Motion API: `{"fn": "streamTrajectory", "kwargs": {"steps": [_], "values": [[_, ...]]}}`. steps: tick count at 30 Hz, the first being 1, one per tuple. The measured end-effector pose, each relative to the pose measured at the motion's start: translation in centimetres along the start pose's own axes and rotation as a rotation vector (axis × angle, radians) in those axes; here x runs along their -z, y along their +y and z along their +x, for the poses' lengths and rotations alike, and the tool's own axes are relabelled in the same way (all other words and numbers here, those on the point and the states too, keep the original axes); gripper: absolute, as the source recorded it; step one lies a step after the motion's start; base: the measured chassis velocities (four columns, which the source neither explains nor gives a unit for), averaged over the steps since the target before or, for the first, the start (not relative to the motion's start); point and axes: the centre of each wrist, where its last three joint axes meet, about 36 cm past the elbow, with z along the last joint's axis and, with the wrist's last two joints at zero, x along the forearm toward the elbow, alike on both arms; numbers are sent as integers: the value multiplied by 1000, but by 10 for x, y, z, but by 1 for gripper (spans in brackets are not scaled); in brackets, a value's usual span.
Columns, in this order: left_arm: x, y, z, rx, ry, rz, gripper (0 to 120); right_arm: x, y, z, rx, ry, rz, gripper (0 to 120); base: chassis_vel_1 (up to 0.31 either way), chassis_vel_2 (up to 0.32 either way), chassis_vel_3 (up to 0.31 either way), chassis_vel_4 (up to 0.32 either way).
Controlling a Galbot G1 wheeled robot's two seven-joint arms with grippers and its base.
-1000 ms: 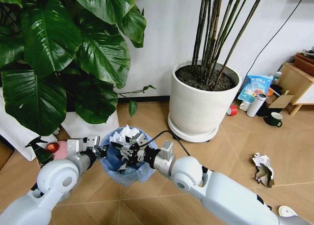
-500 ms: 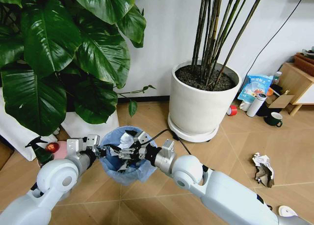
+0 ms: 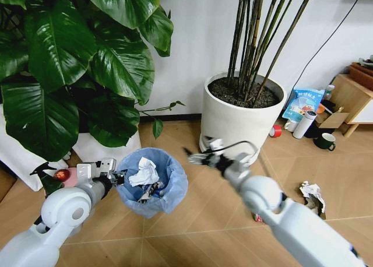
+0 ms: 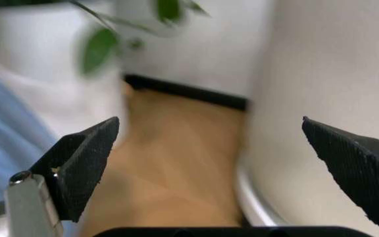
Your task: Pick up the trash bin and place the garbage on the floor into it.
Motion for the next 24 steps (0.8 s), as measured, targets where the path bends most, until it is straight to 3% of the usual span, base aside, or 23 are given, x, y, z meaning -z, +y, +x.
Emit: {"fn": "streamTrajectory", "kwargs": {"steps": [8, 17, 24], "values": [[-3, -1, 0, -2, -2, 4, 0, -98, -66, 53, -200, 199, -39, 100, 0, 0, 0, 0], [-4, -2, 1, -6, -2, 4, 0, -166, -91, 79, -333, 340, -127, 100, 0, 0, 0, 0], [-6, -2, 3, -6, 0, 3, 0, -201, -99, 86, -341, 428, -166, 100, 0, 0, 0, 0]]}}
